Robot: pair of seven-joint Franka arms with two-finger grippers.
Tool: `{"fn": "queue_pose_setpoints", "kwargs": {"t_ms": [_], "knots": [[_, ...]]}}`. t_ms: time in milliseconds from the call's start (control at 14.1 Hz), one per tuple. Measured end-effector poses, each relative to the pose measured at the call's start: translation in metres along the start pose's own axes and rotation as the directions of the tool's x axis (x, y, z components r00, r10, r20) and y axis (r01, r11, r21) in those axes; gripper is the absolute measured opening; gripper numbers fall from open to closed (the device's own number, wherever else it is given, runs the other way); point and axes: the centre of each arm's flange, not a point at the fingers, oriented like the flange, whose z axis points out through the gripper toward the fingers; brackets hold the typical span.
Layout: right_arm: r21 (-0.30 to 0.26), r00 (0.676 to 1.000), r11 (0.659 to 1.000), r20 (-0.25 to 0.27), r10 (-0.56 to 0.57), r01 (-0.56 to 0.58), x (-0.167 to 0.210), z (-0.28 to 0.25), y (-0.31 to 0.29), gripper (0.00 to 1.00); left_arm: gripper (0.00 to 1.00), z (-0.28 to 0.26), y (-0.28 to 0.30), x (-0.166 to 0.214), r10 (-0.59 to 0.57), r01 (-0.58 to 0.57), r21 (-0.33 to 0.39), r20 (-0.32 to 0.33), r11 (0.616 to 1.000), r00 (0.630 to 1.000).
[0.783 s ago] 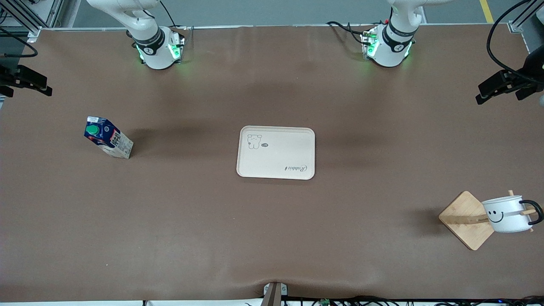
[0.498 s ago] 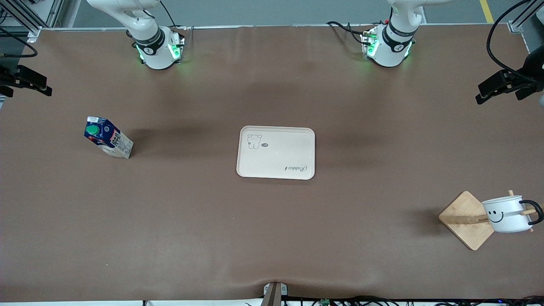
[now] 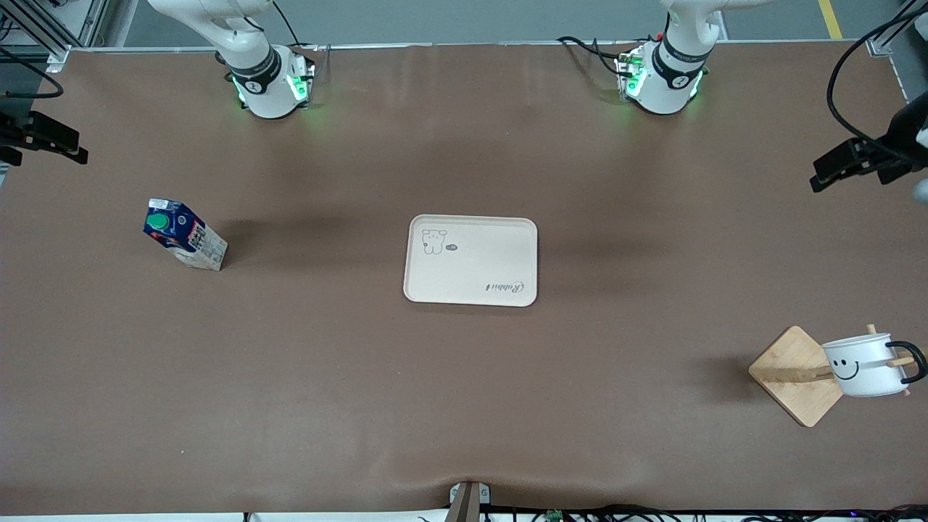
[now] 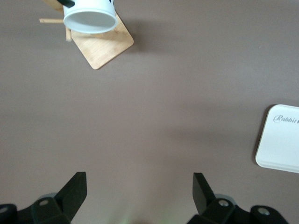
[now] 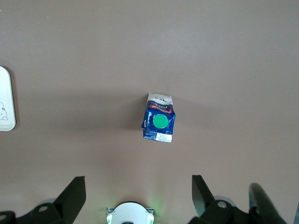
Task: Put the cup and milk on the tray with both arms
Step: 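Move the left gripper toward the white mug on the wooden stand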
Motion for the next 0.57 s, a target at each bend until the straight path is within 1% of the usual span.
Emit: {"fn": "queue_pose_setpoints", "kwargs": {"t_ms": [285, 356, 498, 569], "knots": [[0.0, 1.0, 1.0, 0.0, 0.001, -0.001, 0.0, 0.0, 0.0, 1.0, 1.0, 0.036, -0.014, 0.035, -0.022, 0.022, -0.003, -0.026, 1.0, 0.999], [0.0, 1.0, 1.0, 0.0, 0.001, -0.001, 0.0, 0.0, 0.0, 1.0, 1.0, 0.046, -0.017, 0.043, -0.021, 0.021, 0.016, -0.034, 1.0, 0.999], [0.0, 1.0, 1.0, 0.002, 0.001, -0.001, 0.001, 0.001, 0.001, 1.0, 1.0, 0.063, -0.021, 0.057, -0.008, 0.011, 0.076, -0.05, 0.997, 0.999], [0.0, 1.0, 1.0, 0.004, 0.001, -0.001, 0.001, 0.002, 0.001, 1.0, 1.0, 0.071, -0.021, 0.064, -0.001, 0.007, 0.09, -0.059, 0.996, 0.998]]}}
